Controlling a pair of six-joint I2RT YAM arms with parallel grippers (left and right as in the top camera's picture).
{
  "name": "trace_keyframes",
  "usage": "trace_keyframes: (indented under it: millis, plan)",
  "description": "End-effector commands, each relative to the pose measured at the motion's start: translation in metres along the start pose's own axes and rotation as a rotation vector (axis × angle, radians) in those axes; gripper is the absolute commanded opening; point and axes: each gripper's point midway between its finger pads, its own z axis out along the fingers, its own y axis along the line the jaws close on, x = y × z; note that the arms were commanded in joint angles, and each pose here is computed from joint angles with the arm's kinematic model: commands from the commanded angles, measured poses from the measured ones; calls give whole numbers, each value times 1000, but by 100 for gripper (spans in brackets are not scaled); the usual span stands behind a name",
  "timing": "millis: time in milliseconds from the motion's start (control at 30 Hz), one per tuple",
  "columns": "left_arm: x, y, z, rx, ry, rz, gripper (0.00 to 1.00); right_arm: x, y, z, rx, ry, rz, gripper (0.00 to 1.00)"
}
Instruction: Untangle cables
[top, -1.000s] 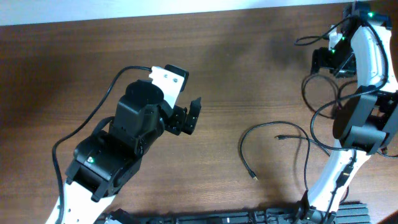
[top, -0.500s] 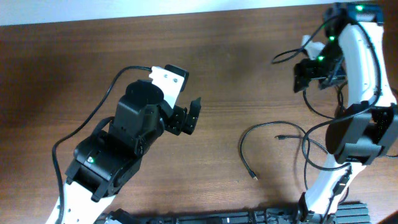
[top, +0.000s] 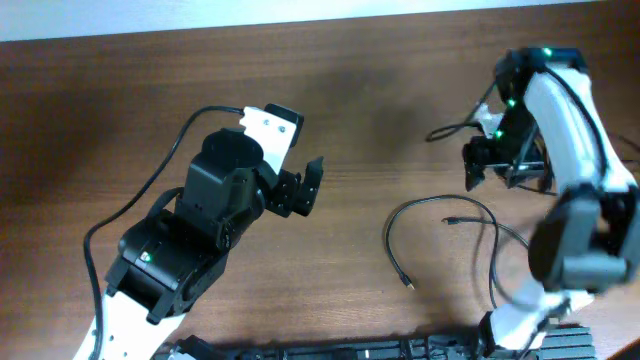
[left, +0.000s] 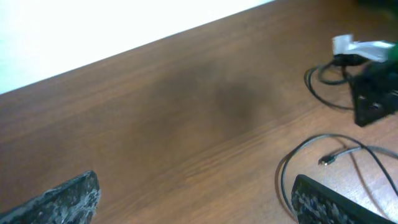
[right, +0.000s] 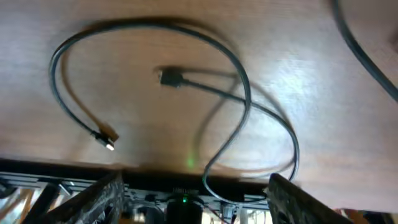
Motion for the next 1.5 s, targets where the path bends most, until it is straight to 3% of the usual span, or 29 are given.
trace_keyframes:
  millis: [0, 67, 133, 200, 333, 433, 667, 833, 967, 1100, 1333, 1467]
  plan:
    - [-3, 1, -2, -7, -10, 15, 99, 25, -5, -33, 96, -205, -15, 77]
    - [-3, 1, -2, -7, -10, 15, 99, 22, -7, -28, 140, -343, -113, 90]
    - [-3, 1, -2, -7, -10, 15, 99, 21, -9, -14, 152, -334, -171, 91]
    - [-3, 1, -2, -7, -10, 15, 99, 14, -18, 15, 198, -310, -212, 99]
    - [-3, 1, -2, -7, -10, 15, 99, 23, -35, 65, 287, -183, -364, 99]
    - [-3, 1, -2, -6, -10, 15, 99, 14, -38, 86, 280, -186, -441, 99]
    - [-3, 1, -2, -7, -10, 15, 99, 2, -24, 113, 142, -177, -527, 99]
    - [-3, 1, -2, -7, -10, 15, 99, -13, -47, 125, 254, -139, -516, 99]
    - [-3, 1, -2, -7, -10, 15, 99, -31, -50, 123, 284, -201, -519, 99]
    - [-3, 1, -2, -7, -10, 15, 99, -38, -42, 124, 264, -226, -649, 100]
    - [-3, 1, -2, -7, -10, 15, 99, -48, -4, 133, 64, -327, -762, 90]
    - [-3, 1, -2, -7, -10, 15, 99, -45, -1, 147, 26, -289, -765, 77]
